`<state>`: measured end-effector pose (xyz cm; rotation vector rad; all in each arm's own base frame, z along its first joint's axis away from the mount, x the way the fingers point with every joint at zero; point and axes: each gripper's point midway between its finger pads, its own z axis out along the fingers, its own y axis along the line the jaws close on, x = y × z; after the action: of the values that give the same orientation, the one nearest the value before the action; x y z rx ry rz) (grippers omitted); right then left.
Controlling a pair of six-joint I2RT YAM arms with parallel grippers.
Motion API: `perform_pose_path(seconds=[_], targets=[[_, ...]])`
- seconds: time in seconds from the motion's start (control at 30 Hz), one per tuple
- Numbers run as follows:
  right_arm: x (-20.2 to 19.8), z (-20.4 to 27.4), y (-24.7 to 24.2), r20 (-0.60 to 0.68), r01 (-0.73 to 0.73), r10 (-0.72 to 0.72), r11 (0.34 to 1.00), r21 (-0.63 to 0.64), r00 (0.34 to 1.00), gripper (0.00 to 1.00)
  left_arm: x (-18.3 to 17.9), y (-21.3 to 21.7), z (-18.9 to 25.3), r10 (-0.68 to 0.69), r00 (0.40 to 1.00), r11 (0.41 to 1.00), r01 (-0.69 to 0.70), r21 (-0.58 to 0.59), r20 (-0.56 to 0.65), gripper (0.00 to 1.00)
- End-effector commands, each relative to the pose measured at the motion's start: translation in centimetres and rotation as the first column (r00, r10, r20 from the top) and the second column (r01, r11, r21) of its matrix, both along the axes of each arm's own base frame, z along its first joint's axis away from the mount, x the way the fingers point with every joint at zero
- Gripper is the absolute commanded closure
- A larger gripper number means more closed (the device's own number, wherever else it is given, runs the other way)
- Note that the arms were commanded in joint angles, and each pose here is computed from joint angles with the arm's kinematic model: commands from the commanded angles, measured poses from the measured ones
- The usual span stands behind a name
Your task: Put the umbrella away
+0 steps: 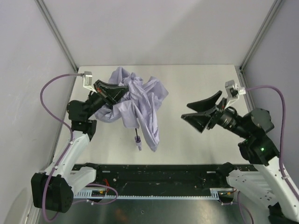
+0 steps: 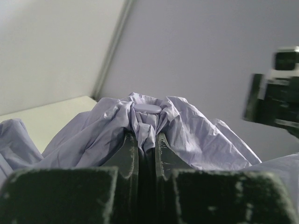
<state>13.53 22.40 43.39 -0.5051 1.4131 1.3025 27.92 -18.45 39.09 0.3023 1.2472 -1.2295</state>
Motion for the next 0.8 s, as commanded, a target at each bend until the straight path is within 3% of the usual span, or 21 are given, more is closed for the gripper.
perform_pose_path(seconds=[0.0, 0.03, 0.1, 0.17, 0.37, 0.57, 0.77], targets=[[4.1, -5.5, -0.7, -0.12, -0.011, -0.011, 0.984, -0.18, 0.993, 0.22, -5.3, -0.6, 4.9, -0.154, 0.975, 0.988, 0.157, -0.002, 0.162, 1.0], [4.5, -5.8, -0.6, -0.11, -0.027, 0.007, 0.982, -0.188, 0.994, 0.2, -5.9, -0.7, 4.9, -0.18, 0.97, 0.983, 0.183, -0.004, 0.16, 1.0], [4.5, -5.5, 0.3, -0.046, -0.04, 0.031, 0.98, -0.195, 0.998, 0.06, -7.0, -0.9, 5.0, -0.229, 0.961, 0.972, 0.234, -0.013, 0.158, 1.0], [4.0, -4.7, 1.8, 0.043, -0.03, 0.039, 0.981, -0.194, 0.998, 0.02, -8.1, -1.0, 5.2, -0.27, 0.948, 0.96, 0.278, -0.025, 0.169, 1.0], [2.4, -5.1, 7.6, 0.124, -0.124, 0.152, 0.97, -0.209, 0.98, 0.01, -10.2, -1.1, 5.2, -0.366, 0.916, 0.92, 0.383, -0.086, 0.163, 1.0], [1.2, -2.8, 11.0, 0.223, -0.215, 0.237, 0.969, -0.122, 0.946, 0.01, -11.5, -1.8, 5.3, -0.431, 0.887, 0.885, 0.451, -0.113, 0.167, 1.0], [1.2, -1.9, 13.9, 0.231, -0.271, 0.279, 0.96, -0.067, 0.932, 0.01, -13.1, -3.1, 5.9, -0.479, 0.855, 0.851, 0.508, -0.131, 0.2, 1.0]])
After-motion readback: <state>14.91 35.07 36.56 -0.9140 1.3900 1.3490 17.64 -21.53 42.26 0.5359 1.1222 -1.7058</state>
